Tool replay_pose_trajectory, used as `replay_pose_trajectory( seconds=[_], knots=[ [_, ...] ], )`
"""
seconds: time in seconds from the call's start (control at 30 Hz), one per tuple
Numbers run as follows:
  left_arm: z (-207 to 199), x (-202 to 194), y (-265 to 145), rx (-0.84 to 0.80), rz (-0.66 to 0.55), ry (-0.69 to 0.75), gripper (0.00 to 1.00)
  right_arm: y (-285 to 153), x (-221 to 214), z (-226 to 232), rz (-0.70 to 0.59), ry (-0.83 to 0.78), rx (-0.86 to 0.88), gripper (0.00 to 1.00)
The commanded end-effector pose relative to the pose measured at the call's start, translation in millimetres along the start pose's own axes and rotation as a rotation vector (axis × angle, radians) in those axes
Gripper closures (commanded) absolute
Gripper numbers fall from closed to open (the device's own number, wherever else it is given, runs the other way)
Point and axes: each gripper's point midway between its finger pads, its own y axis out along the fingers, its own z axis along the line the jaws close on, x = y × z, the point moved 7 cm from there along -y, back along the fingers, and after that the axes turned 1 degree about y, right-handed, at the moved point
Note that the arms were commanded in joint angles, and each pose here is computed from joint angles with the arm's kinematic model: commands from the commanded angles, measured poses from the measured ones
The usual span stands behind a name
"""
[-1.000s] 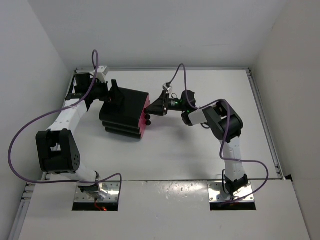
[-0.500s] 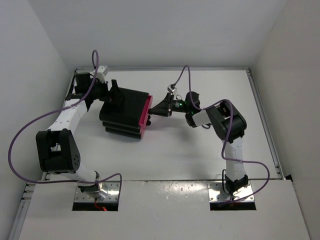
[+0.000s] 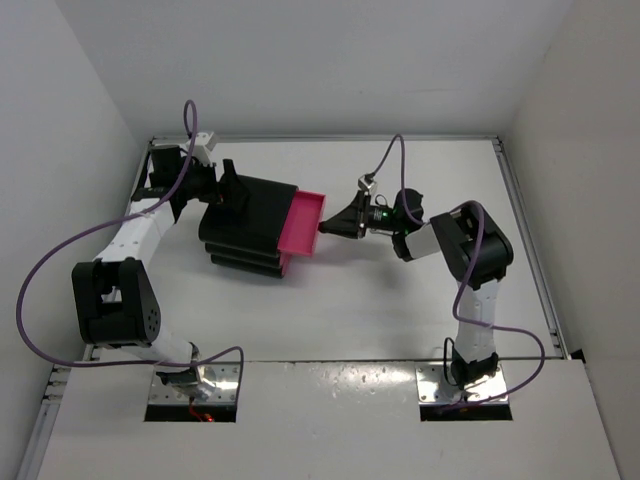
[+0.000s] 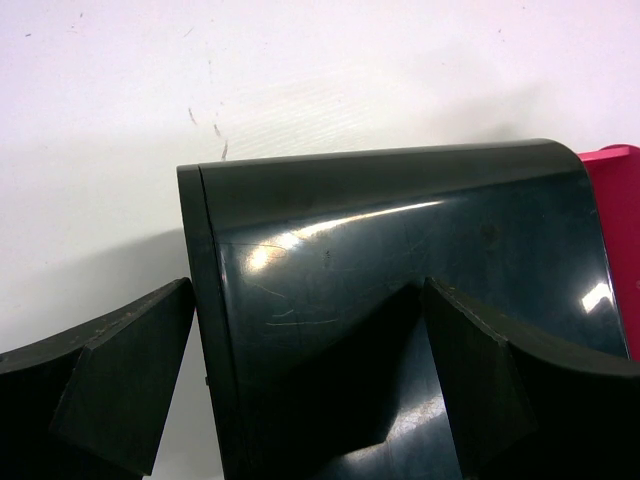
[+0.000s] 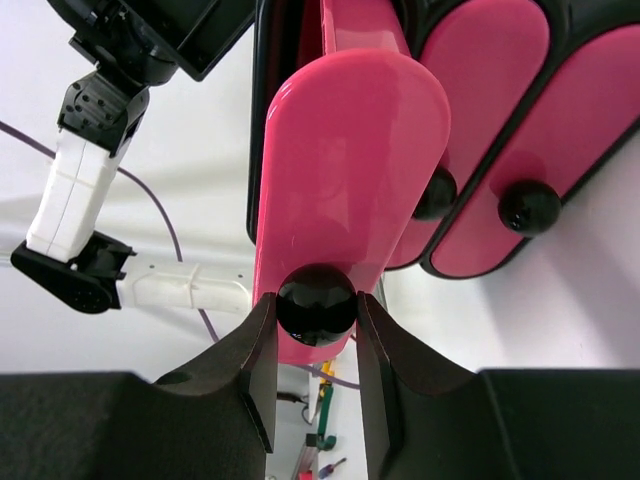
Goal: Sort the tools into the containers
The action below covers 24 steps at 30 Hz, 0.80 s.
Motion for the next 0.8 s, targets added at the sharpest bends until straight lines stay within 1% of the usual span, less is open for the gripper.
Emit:
replay_pose_trajectory(
  seconds=[0.0, 0.13, 0.2, 0.27, 0.3, 0.37, 0.4, 0.43, 0.57, 0.67, 0.7, 0.73, 0.77],
  knots=[
    [13.8, -117.3, 1.0, 0.111, 0.478, -0.118, 0.00, -11.0, -1.3, 9.7, -0.022, -0.079, 0.022, 0.92],
    [13.0, -115.1, -0.3, 0.112, 0.469, -0.113, 0.00, -16.4, -4.3, 8.8, -0.022, -0.094, 0.020, 0.92],
    [13.6, -113.9, 0.6, 0.112, 0.461, -0.109, 0.00, -17.8, -7.8, 6.3, -0.009, -0.077, 0.013, 0.80],
    [13.6, -113.9, 0.6, 0.112, 0.461, -0.109, 0.00, -16.7, -5.8, 5.9, -0.008, -0.076, 0.007, 0.70],
    [13.6, -113.9, 0.6, 0.112, 0.461, -0.109, 0.00, -13.2, -5.9, 7.0, 0.001, -0.084, 0.009, 0.62],
    [13.6, -113.9, 0.6, 0.112, 0.461, -0.109, 0.00, -12.4, -4.8, 6.9, 0.012, -0.069, 0.002, 0.50],
    [13.6, -113.9, 0.6, 0.112, 0.461, -0.109, 0.00, -12.4, -4.8, 6.4, 0.012, -0.079, 0.002, 0.42],
    [13.6, -113.9, 0.6, 0.112, 0.461, -0.109, 0.00, -12.5, -5.2, 5.1, 0.013, -0.066, -0.005, 0.39],
    [12.7, -113.8, 0.9, 0.103, 0.459, -0.111, 0.00, -15.0, -2.5, 1.6, 0.000, -0.075, -0.027, 0.34],
    [12.7, -113.8, 0.9, 0.103, 0.459, -0.111, 0.00, -27.0, 1.2, 3.6, -0.024, -0.096, -0.056, 0.34],
    [12.7, -113.8, 0.9, 0.103, 0.459, -0.111, 0.00, -31.1, 0.8, 2.9, -0.029, -0.097, -0.072, 0.33],
    [12.7, -113.8, 0.9, 0.103, 0.459, -0.111, 0.00, -38.3, 6.1, 2.2, -0.045, -0.143, -0.089, 0.33],
    [12.7, -113.8, 0.9, 0.103, 0.459, -0.111, 0.00, -45.3, 3.9, 6.5, -0.040, -0.135, -0.112, 0.33]
  ],
)
